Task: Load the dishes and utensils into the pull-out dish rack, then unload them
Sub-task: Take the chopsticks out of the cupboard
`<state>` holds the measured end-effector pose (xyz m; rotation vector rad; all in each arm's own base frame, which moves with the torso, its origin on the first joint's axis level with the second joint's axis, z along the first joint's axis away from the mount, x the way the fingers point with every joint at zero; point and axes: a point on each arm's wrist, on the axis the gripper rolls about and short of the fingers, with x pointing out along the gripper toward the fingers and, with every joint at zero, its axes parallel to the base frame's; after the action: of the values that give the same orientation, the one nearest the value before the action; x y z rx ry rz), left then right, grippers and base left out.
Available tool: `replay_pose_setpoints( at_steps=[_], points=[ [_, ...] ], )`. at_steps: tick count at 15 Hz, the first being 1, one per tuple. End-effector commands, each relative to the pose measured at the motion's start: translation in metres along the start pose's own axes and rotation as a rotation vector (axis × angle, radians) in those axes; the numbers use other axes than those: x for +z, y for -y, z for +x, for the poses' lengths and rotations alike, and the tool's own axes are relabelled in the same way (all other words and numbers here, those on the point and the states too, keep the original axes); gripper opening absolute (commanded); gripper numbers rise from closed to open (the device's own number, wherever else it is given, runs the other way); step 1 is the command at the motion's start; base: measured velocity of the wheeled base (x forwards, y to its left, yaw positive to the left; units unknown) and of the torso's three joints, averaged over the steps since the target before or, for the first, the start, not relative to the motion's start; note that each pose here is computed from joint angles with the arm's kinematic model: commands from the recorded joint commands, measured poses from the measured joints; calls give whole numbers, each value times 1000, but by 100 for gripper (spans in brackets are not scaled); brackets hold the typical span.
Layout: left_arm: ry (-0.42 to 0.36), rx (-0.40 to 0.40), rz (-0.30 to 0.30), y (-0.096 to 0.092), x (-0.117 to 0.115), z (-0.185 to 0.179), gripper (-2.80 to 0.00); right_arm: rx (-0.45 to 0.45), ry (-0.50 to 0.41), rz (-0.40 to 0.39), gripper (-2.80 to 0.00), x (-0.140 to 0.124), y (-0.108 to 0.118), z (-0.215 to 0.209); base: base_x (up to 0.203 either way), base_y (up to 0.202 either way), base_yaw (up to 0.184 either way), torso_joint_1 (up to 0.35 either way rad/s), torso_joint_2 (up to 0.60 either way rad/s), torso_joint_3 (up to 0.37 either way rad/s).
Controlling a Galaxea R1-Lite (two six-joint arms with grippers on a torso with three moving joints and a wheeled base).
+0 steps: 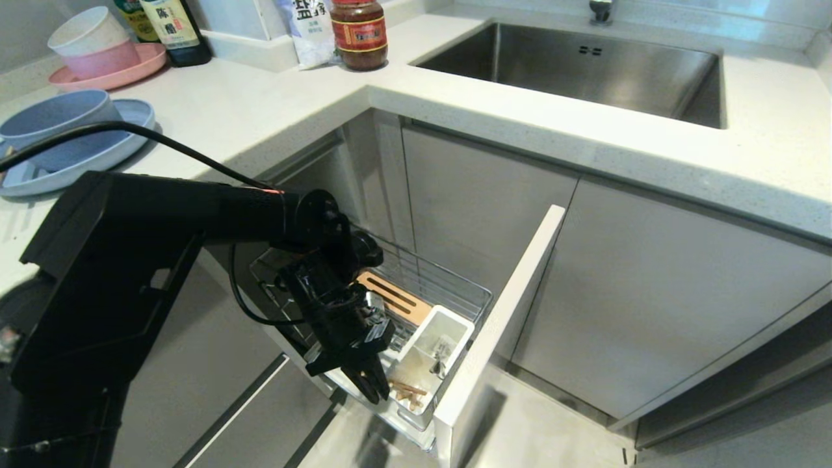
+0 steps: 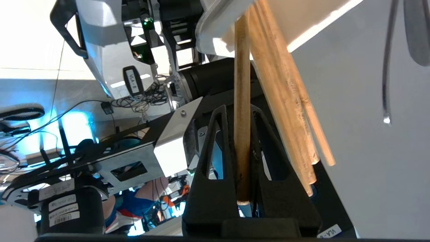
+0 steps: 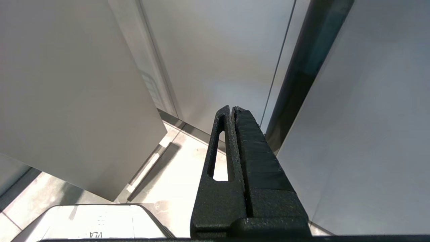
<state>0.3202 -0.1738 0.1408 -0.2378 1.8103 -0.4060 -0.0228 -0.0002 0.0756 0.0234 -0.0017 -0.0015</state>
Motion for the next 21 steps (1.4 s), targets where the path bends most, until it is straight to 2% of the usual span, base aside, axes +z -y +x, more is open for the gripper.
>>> replay_pose_setpoints(
  at_steps=[1, 12, 17, 21],
  points=[
    [19, -11, 8, 3, -9, -10, -280, 0, 3, 1, -280, 0, 0, 0, 0, 0, 0, 0, 0, 0],
    [116, -27, 96, 22, -94, -75, -280, 0, 3, 1, -280, 0, 0, 0, 0, 0, 0, 0, 0, 0],
    [192, -9, 124, 21, -126, -98, -280, 0, 3, 1, -280, 0, 0, 0, 0, 0, 0, 0, 0, 0],
    [263, -41, 187, 22, -168, -121, -280, 0, 3, 1, -280, 0, 0, 0, 0, 0, 0, 0, 0, 0]
  ],
)
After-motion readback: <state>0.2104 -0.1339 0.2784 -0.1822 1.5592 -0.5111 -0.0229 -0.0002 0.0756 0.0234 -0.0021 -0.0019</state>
